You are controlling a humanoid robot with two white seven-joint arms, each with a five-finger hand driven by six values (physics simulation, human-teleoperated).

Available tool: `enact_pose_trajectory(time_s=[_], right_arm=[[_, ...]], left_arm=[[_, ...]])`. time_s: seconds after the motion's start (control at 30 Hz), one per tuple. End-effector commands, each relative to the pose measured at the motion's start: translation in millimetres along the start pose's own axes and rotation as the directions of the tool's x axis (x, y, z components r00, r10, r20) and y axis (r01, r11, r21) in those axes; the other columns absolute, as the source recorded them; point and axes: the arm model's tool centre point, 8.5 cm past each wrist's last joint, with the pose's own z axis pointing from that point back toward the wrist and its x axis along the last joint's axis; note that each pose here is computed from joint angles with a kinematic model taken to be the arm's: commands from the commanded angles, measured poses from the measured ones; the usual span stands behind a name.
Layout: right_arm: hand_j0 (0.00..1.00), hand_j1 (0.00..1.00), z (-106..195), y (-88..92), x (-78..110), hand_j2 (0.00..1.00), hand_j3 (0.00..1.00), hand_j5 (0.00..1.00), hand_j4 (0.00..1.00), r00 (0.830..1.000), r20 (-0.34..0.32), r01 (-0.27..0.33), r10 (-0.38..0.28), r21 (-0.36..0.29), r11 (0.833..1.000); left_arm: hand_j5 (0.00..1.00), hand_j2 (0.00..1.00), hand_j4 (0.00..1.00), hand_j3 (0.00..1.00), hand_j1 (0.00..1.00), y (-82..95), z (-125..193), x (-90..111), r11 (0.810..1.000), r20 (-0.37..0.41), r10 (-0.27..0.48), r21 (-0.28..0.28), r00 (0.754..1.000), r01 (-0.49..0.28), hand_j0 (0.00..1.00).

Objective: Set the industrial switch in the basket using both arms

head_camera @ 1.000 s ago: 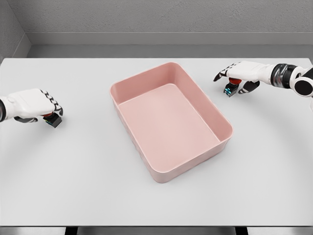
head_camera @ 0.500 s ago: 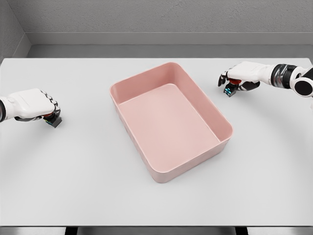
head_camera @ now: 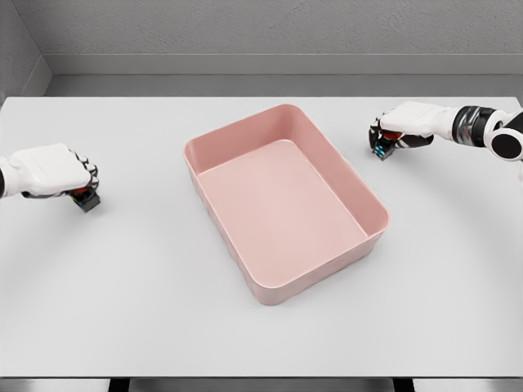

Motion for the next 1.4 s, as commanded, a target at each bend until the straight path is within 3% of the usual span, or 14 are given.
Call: enact_pose_trajectory(time_s=[0.0, 0.3, 0.63, 0.77, 1.13, 1.37], right_arm=[[0.44, 0.44, 0.2, -0.4, 0.0, 0.44, 0.44, 0.44, 0.44, 1.000, 0.000, -0.001, 0.001, 0.000, 1.000], [0.44, 0.44, 5.1, -16.4, -3.8, 0.44, 0.44, 0.44, 0.44, 1.000, -0.007, 0.001, -0.001, -0.040, 0.999], [0.43, 0.43, 12.3, -24.2, -8.8, 0.43, 0.43, 0.43, 0.43, 1.000, -0.019, 0.003, -0.004, -0.067, 0.998], [0.42, 0.42, 14.1, -28.3, -7.5, 0.42, 0.42, 0.42, 0.42, 1.000, -0.016, -0.008, 0.007, -0.075, 0.997], [0.42, 0.42, 37.5, -48.7, -11.5, 0.42, 0.42, 0.42, 0.42, 0.999, -0.024, -0.047, 0.044, -0.137, 0.989], [0.42, 0.42, 64.0, -62.1, -4.7, 0.42, 0.42, 0.42, 0.42, 0.991, -0.017, -0.131, 0.130, -0.170, 0.977]], left_arm=[[0.45, 0.45, 0.45, 0.45, 0.45, 1.3, 1.0, 3.7, 1.000, 0.031, 0.008, 0.007, 1.000, -0.008, 0.45], [0.45, 0.45, 0.45, 0.45, 0.45, 29.6, 7.2, -1.3, 0.997, 0.065, 0.008, 0.078, 0.998, -0.013, 0.45], [0.45, 0.45, 0.45, 0.45, 0.45, 79.9, -1.5, 16.7, 0.980, 0.171, -0.073, 0.197, 0.983, 0.038, 0.45], [0.45, 0.45, 0.45, 0.45, 0.45, 90.8, -4.2, 23.4, 0.974, 0.188, -0.093, 0.221, 0.978, 0.050, 0.45], [0.45, 0.45, 0.45, 0.45, 0.45, 132.2, 16.5, 30.5, 0.936, 0.304, -0.218, 0.334, 0.927, 0.111, 0.45], [0.45, 0.45, 0.45, 0.45, 0.45, 150.3, 19.8, 37.2, 0.918, 0.347, -0.241, 0.383, 0.907, 0.097, 0.45]])
